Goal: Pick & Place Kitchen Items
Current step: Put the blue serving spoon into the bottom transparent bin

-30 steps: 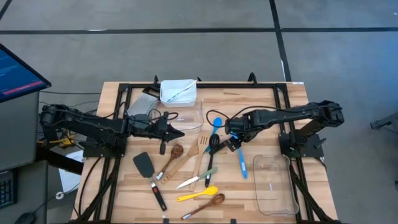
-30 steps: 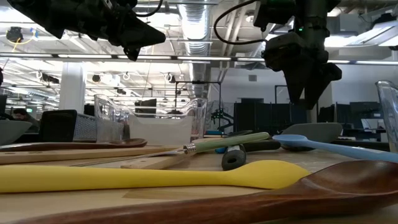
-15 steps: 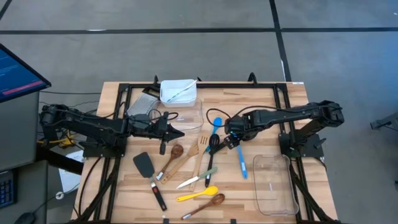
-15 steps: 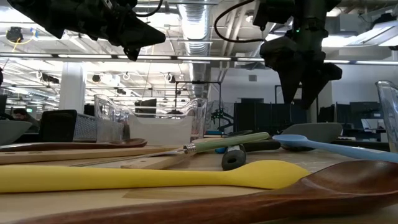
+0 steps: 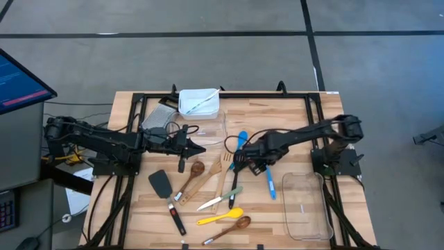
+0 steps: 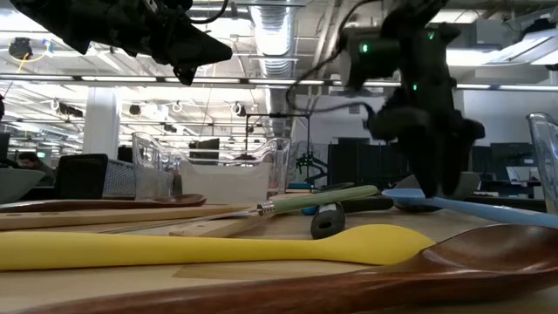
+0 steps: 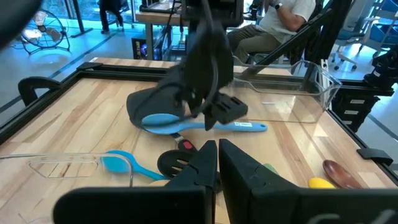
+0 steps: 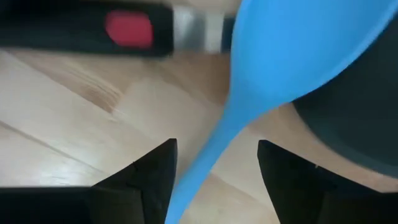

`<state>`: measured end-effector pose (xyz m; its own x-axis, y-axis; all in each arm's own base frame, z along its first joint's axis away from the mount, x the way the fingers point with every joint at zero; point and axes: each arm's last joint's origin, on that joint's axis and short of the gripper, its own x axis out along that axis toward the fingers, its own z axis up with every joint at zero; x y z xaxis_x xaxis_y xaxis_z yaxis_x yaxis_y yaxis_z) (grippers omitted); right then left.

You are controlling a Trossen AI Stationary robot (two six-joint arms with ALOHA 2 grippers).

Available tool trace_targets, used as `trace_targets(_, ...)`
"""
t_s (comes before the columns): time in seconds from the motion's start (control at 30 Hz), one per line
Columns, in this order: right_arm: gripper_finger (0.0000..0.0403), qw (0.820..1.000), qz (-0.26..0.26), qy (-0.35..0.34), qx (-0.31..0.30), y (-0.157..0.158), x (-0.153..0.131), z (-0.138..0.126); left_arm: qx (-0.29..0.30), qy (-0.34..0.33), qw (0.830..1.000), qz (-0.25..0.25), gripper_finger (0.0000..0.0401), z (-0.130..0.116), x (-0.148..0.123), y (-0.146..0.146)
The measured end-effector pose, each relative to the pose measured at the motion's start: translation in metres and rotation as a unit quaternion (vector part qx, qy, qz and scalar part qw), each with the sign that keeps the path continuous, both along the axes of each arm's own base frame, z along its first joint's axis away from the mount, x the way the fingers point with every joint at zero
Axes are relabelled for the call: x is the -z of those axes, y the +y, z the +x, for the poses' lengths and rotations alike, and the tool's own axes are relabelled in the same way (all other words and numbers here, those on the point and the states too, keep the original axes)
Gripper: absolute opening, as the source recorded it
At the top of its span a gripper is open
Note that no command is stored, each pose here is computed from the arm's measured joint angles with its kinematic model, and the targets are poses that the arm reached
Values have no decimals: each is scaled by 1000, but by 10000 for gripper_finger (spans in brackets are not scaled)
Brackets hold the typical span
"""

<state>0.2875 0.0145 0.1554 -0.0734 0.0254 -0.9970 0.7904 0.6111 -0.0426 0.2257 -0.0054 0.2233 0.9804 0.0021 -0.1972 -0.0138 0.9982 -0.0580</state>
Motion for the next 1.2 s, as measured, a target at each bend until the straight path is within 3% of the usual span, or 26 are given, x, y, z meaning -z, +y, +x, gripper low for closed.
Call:
trace_targets(0.2,202,999,13,29,-40,2,21,5,0,0,1000,0,3,0,0,0)
trace_targets(0.43,181,998,19,36,-52,2,26,9,0,0,1000,0,3,0,0,0)
trace_targets(0.8,79,999,20,29,-33,2,22,12,0,0,1000,3,3,0,0,0)
trace_targets(1.2,60,999,18,30,-26,2,22,12,1,0,1000,3,3,0,0,0)
